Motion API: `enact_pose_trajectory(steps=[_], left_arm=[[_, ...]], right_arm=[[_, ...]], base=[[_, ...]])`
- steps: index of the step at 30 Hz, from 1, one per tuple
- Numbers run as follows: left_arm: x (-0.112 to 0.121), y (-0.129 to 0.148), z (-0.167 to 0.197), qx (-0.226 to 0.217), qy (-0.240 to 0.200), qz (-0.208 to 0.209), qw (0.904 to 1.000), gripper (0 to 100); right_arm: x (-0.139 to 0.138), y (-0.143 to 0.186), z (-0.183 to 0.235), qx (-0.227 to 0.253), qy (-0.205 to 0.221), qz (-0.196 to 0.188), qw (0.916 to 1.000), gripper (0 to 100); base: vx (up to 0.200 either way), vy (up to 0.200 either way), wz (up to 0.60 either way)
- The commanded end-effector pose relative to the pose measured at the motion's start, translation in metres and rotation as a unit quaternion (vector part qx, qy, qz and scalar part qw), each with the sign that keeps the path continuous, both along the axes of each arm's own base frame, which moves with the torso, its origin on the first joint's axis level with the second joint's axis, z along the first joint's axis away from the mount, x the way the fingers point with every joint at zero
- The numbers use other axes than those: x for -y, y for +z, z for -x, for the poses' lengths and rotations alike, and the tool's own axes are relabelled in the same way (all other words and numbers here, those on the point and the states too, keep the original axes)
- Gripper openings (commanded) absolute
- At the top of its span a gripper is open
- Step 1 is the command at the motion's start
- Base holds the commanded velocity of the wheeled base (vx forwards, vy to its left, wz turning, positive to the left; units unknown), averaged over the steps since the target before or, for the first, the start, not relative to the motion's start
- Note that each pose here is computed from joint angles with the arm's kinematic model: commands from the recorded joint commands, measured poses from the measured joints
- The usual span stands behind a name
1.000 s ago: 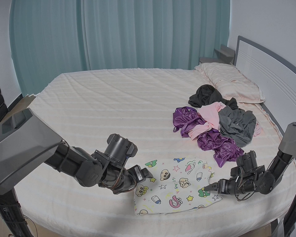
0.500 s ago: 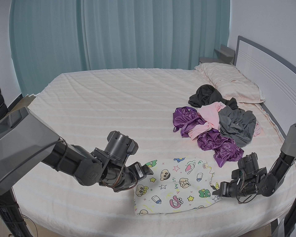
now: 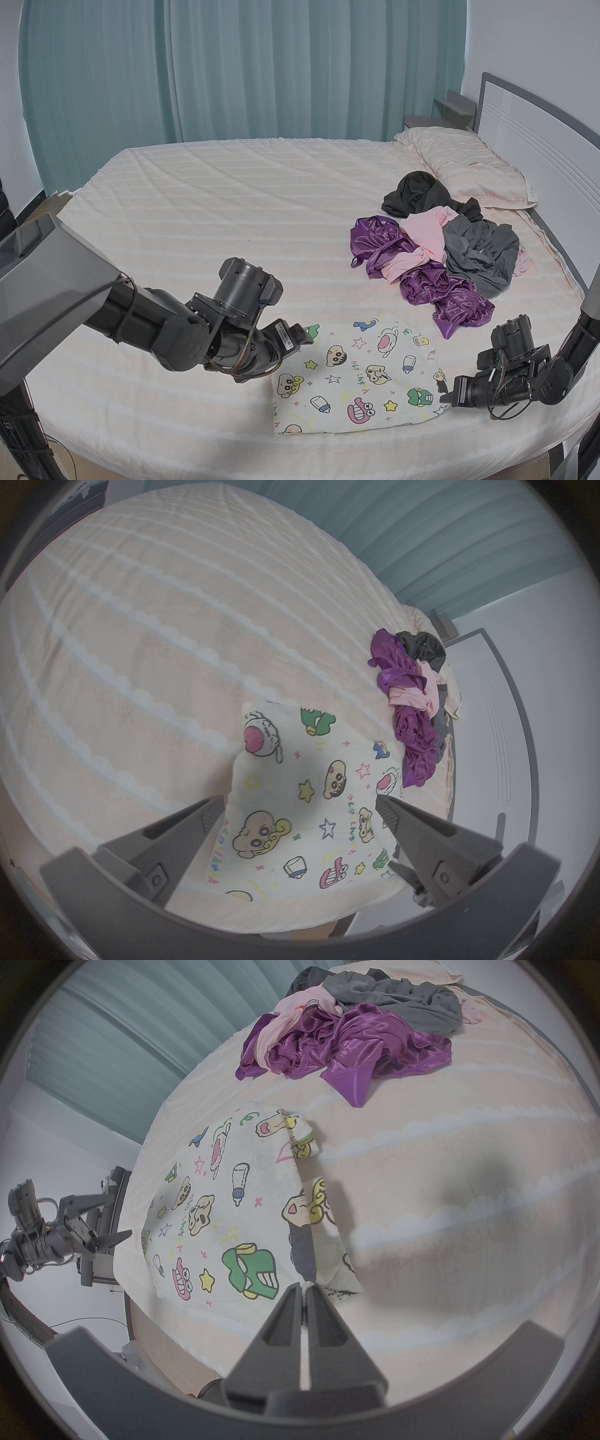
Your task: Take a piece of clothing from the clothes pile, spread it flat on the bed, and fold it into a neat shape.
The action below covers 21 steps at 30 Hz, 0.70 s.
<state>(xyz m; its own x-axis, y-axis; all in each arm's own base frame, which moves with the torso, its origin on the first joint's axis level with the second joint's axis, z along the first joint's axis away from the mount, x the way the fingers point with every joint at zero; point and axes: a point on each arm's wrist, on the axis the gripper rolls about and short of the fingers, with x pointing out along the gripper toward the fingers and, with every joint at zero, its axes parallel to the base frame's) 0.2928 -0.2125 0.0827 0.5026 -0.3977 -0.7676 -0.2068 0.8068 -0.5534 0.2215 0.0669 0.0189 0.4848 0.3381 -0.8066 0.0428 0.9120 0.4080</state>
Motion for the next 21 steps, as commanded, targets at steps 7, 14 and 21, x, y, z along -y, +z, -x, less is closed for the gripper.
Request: enact_pose_trajectory(steps=[7, 14, 21], left_arm=[[0.015, -0.01, -0.011, -0.01, 0.008, 0.013, 0.9998, 100], [0.018, -0.018, -0.013, -0.024, 0.015, 0.044, 0.9986, 100], [0.013, -0.04, -0.014, -0.074, 0.008, 0.055, 0.9957, 100]], right_arm=[[0.001, 0.005, 0.004, 0.01, 0.0, -0.001, 1.0, 100], [0.004, 0.028, -0.009, 0.067, -0.017, -0.018, 0.9974, 100], [-0.01, 0.048, -0.06, 0.122, -0.038, -0.055, 0.9903, 100]], base=[[0.0, 0.0, 0.0], [0.0, 0.0, 0.0], [0.0, 0.0, 0.0]])
